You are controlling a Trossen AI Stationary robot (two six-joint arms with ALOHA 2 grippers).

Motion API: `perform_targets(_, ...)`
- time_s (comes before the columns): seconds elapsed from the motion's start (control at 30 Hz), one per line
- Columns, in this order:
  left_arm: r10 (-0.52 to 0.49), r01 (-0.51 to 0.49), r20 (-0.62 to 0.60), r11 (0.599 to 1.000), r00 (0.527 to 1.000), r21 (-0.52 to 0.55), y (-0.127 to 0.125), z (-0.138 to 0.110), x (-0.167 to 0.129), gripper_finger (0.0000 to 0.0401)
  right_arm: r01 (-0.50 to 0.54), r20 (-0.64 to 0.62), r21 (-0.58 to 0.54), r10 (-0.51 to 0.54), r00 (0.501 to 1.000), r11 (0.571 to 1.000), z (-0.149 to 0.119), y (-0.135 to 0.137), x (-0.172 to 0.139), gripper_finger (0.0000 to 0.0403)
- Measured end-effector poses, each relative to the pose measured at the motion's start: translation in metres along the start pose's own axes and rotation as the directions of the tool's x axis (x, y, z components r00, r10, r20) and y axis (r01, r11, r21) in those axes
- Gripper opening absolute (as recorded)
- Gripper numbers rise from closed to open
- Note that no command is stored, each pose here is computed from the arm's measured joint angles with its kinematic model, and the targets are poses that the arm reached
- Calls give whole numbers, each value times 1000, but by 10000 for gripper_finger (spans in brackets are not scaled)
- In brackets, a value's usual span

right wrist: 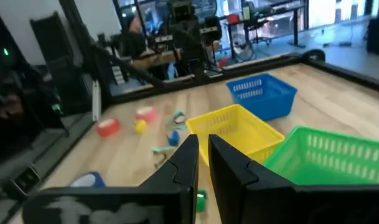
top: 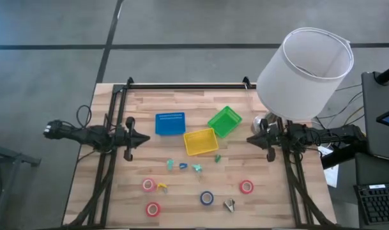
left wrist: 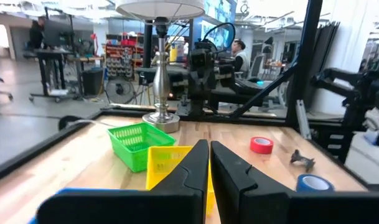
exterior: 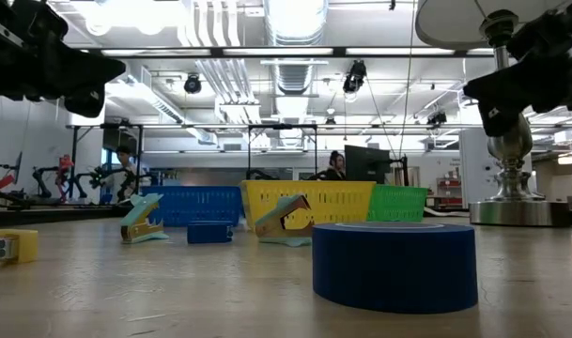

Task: Pick and place Stapler, Stapler remover, tape
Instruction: Put the yellow stapler into the blue bin

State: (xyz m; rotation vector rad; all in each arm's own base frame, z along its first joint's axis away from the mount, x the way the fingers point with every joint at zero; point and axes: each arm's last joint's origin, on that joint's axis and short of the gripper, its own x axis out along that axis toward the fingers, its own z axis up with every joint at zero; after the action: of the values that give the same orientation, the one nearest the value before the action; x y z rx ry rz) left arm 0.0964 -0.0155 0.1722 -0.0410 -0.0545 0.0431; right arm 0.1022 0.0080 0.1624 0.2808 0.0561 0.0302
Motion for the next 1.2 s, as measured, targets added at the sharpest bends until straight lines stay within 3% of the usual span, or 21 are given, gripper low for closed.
perform_targets(0.17, -2, 2, 52, 1000, 999, 1, 0, 5, 0, 21, -3, 12, -35, 4, 1000, 999, 1, 0, 0, 34)
perform_targets(0.23, 4, -4, 71, 1000, 997, 1, 0, 7, 0, 21, 3, 46, -106, 2, 999, 994, 4, 1, 0, 34)
perform_targets(0.33, 104, -109, 139, 994, 985, 30, 3, 14, -1, 21, 66, 151, -255, -28, 988, 965, 13, 2, -1, 34)
perform_targets(0.4, 152, -157, 184, 988, 971, 10, 4, 19, -2, 21, 129, 236, -298, -58, 970, 946, 21, 2, -2, 34)
perform_targets(0.57, 136, -132, 238, 991, 962, -33, 4, 25, -2, 24, 243, 401, -251, -128, 907, 937, 36, 3, -6, 40)
perform_targets(0.7, 122, -115, 186, 992, 975, -50, 2, 20, 3, 53, 244, 428, -245, -121, 895, 938, 39, 4, -5, 67)
perform_targets(0.87, 95, -90, 112, 995, 989, -43, -1, 20, 12, 113, 224, 363, -208, -137, 922, 952, 33, 3, 3, 111)
perform_targets(1.07, -112, 113, 10, 992, 994, -58, -12, 29, 27, 156, 216, 297, -205, -150, 943, 955, 27, 2, 10, 143)
perform_targets(1.2, -186, 166, -172, 978, 967, -125, -20, 23, 41, 155, 216, 269, -203, -157, 950, 955, 24, 1, 12, 150)
